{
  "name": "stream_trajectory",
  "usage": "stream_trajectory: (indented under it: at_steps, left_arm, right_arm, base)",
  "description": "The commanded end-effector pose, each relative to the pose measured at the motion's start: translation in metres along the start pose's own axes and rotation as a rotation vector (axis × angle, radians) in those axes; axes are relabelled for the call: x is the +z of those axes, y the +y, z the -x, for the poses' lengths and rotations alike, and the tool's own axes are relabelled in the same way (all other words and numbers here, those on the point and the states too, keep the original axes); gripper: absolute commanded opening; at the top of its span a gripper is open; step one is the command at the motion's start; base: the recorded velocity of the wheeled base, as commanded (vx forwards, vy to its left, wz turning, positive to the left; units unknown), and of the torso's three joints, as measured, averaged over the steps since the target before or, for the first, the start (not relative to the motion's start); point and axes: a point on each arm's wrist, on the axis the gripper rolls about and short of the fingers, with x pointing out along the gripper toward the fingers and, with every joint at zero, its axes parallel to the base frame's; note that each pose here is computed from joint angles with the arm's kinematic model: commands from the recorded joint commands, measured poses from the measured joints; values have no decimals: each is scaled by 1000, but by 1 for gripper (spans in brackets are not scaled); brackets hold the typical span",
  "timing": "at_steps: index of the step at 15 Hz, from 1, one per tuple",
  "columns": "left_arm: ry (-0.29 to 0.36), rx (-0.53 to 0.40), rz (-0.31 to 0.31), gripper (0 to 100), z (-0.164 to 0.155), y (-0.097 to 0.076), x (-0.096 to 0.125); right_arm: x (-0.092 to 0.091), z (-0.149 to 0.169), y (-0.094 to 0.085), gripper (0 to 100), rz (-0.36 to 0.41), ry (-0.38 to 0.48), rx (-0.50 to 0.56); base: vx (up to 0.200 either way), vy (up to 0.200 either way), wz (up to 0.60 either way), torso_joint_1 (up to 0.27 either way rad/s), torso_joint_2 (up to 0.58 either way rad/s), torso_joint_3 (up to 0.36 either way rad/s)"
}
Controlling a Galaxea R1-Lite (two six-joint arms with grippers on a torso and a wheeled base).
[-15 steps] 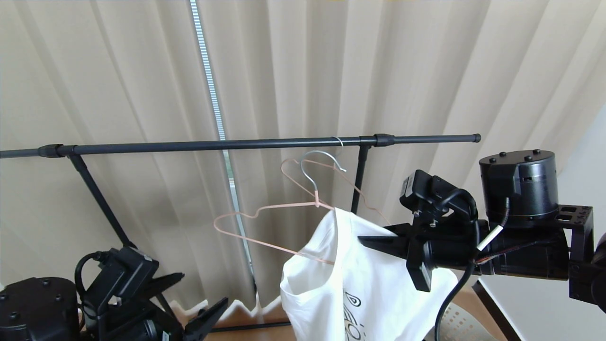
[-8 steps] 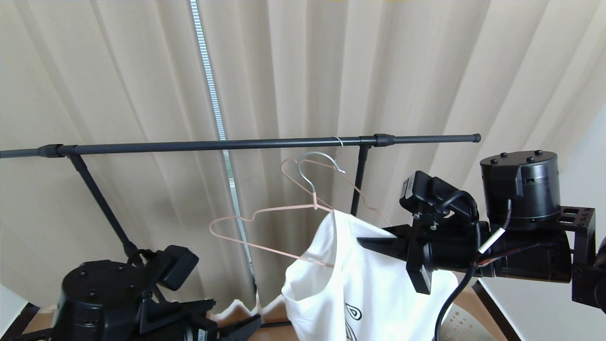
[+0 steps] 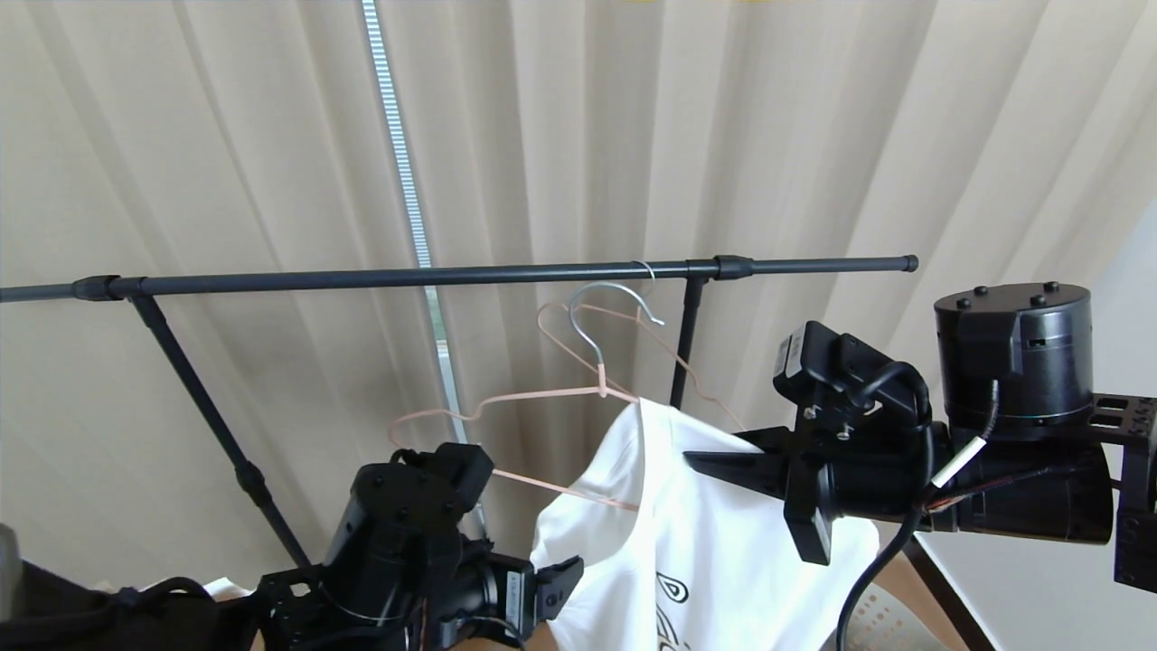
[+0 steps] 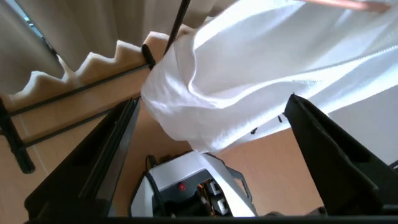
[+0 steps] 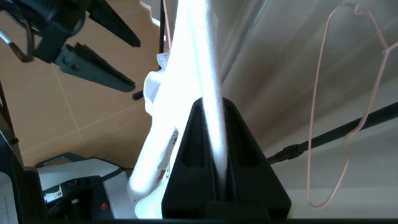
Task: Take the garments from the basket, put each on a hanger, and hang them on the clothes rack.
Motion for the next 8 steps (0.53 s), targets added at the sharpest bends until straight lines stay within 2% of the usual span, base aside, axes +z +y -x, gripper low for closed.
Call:
stream_trajectory:
  at_steps: [1, 3, 8]
  left_arm:
    - [19, 42, -5, 100, -24, 0, -4]
    - [-6, 54, 8, 100, -28, 1, 3]
    - [7, 97, 25, 100, -30, 13, 0]
  right_arm:
    - [1, 2, 1, 0, 2, -5, -1]
    - [1, 3, 1, 0, 3, -7, -2]
    - [2, 3, 1, 0, 4, -9, -1]
  base:
    - [0, 0, 0, 0, 0, 0]
    - [0, 0, 0, 0, 0, 0]
    - [0, 0, 0, 0, 0, 0]
